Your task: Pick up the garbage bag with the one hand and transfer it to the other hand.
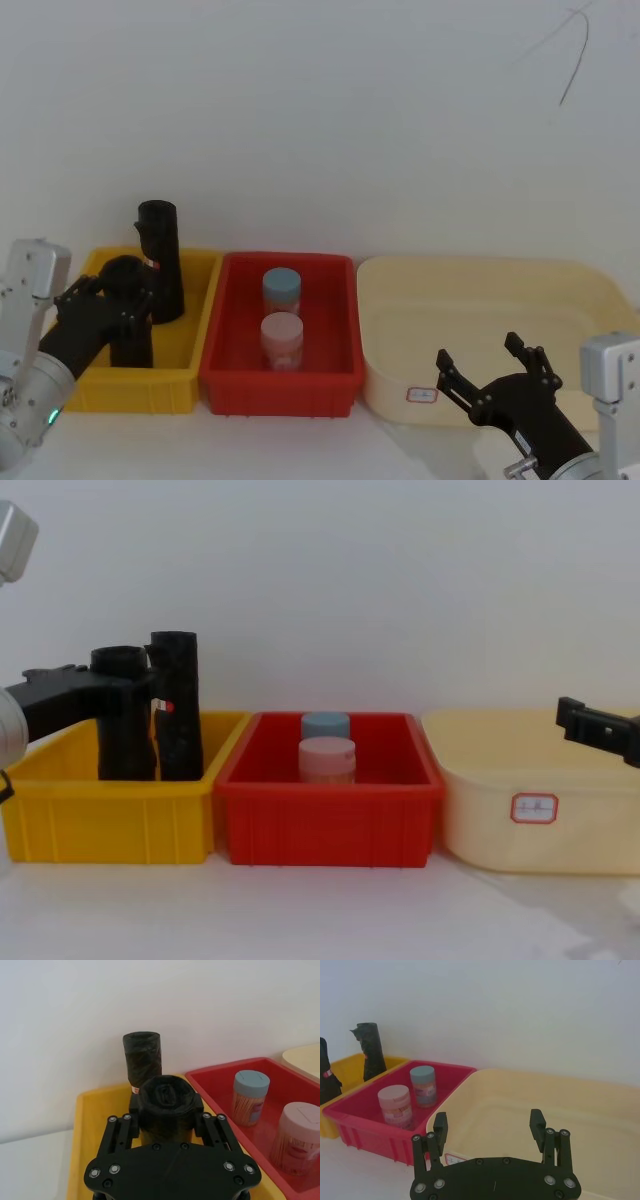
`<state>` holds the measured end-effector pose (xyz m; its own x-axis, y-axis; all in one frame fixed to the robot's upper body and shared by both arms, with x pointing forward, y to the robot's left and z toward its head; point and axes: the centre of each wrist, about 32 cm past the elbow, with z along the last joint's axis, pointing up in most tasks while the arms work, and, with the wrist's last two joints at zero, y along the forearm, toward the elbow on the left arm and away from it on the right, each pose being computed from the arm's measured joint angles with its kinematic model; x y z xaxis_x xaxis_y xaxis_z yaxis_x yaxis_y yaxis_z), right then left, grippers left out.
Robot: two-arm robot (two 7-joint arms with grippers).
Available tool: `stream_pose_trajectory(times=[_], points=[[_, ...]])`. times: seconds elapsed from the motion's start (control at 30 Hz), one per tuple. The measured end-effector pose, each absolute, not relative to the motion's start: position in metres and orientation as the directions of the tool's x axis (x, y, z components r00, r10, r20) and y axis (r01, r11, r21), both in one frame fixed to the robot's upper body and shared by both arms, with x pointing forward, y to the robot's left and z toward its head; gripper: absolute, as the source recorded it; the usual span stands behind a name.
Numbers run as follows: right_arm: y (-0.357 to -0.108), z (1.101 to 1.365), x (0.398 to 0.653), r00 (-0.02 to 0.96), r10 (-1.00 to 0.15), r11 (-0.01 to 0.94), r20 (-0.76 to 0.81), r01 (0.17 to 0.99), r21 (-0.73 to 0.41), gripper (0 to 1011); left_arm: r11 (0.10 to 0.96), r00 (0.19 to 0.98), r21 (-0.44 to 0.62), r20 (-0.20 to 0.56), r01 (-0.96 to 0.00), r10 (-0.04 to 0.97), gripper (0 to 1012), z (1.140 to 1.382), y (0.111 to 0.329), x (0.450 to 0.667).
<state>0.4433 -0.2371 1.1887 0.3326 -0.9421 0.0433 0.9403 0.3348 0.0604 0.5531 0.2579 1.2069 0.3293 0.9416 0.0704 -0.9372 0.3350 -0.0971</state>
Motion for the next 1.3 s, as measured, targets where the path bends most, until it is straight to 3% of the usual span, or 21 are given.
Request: stream_pose_trajectory(times=[0.2,0.47,0.9,1.3], points=[[-0.237,1.189,0.443,0.333,-0.942,0.335,0.043,0.94,0.06,1000,0.337,0.328,-0.123,0.086,-0.934,0.941,468,1.214,0.258,0.554],[-0.237,1.189,0.443,0.333,-0.942,0.335,0.043,0.94,0.06,1000,0.348,0.327,-0.179,0.135,-0.92,0.935,413,1.231,0.255,0.555],[-0.237,1.189,0.443,0.333,-0.942,0.335,0.043,0.94,0.06,1000,0.439,0.376,-0.271,0.257,-0.856,0.891,371,1.262,0.24,0.552],[-0.237,1.189,0.443,0.333,-0.942,0.335,0.043,0.94,0.06,1000,0.568,0.5,-0.292,0.277,-0.77,0.82,371,1.275,0.221,0.55]])
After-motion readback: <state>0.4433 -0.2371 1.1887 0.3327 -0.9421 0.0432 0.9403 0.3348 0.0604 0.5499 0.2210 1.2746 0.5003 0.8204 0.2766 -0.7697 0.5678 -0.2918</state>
